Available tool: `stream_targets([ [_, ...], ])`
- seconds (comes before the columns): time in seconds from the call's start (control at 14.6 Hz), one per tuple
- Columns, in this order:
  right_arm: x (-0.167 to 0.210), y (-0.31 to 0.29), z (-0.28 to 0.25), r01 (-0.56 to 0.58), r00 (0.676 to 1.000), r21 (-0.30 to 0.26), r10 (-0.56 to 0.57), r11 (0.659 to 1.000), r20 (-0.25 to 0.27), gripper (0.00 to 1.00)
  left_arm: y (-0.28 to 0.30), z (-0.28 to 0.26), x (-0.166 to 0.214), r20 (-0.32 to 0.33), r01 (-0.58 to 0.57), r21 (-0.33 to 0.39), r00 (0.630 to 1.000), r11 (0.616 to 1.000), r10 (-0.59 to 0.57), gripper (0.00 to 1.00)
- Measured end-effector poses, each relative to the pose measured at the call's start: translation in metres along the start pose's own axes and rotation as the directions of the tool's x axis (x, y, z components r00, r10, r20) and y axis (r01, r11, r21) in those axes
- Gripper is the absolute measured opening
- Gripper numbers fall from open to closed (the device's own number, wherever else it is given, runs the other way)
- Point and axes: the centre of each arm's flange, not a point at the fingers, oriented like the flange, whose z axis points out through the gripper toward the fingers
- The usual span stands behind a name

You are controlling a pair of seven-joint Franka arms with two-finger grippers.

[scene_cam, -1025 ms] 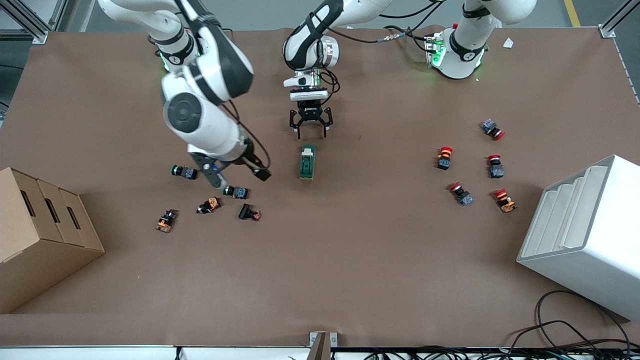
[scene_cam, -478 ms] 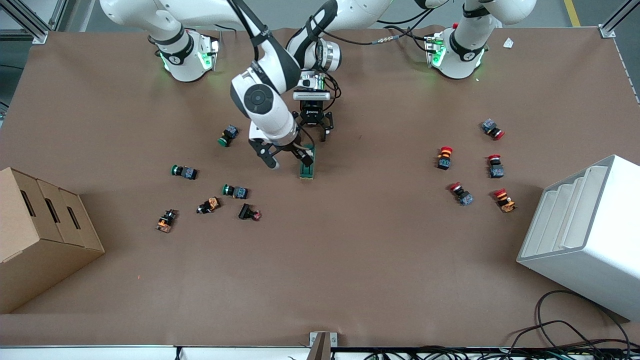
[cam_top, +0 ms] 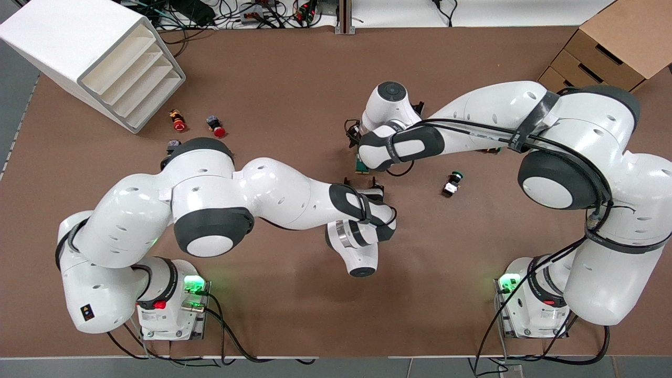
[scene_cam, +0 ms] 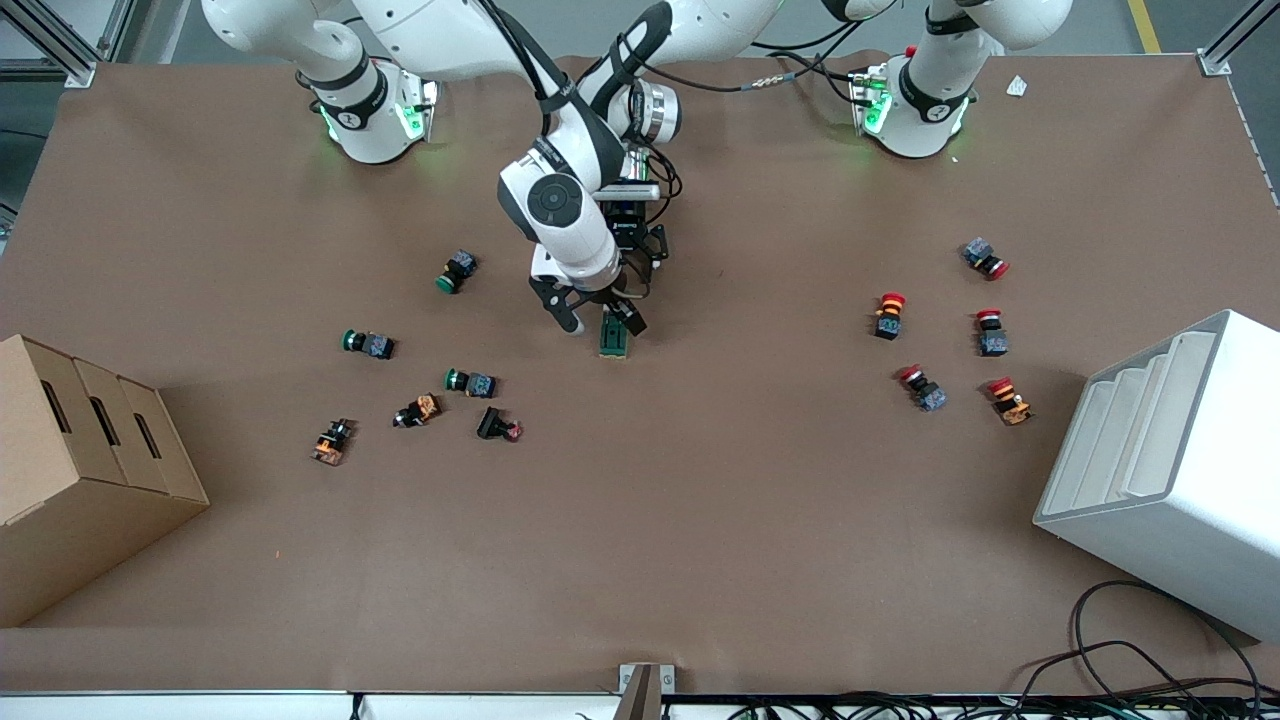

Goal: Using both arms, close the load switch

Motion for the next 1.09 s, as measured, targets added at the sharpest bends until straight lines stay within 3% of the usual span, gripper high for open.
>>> stream_targets([
  [0.27,-0.001,-0.013,-0.012,-0.057,0.998,0.029,0.057,0.998,0.008,1.0,0.0,0.0,0.0,-0.003,0.001,0.001,1.0,1.0,-0.001,1.0],
  [0.68,0.004,-0.023,-0.027,-0.114,0.993,0.025,0.114,0.993,0.019,1.0,0.0,0.002,0.0,-0.005,0.003,0.003,1.0,1.0,-0.003,1.0],
  [0.96,0.026,-0.052,-0.057,-0.151,0.988,0.108,0.148,0.983,0.032,1.0,0.0,0.006,0.001,-0.01,0.005,0.008,1.0,1.0,-0.005,1.0],
  [1.09,0.03,-0.061,-0.057,-0.157,0.987,0.119,0.154,0.98,0.034,1.0,0.0,0.007,0.001,-0.011,0.006,0.01,1.0,1.0,-0.006,1.0],
])
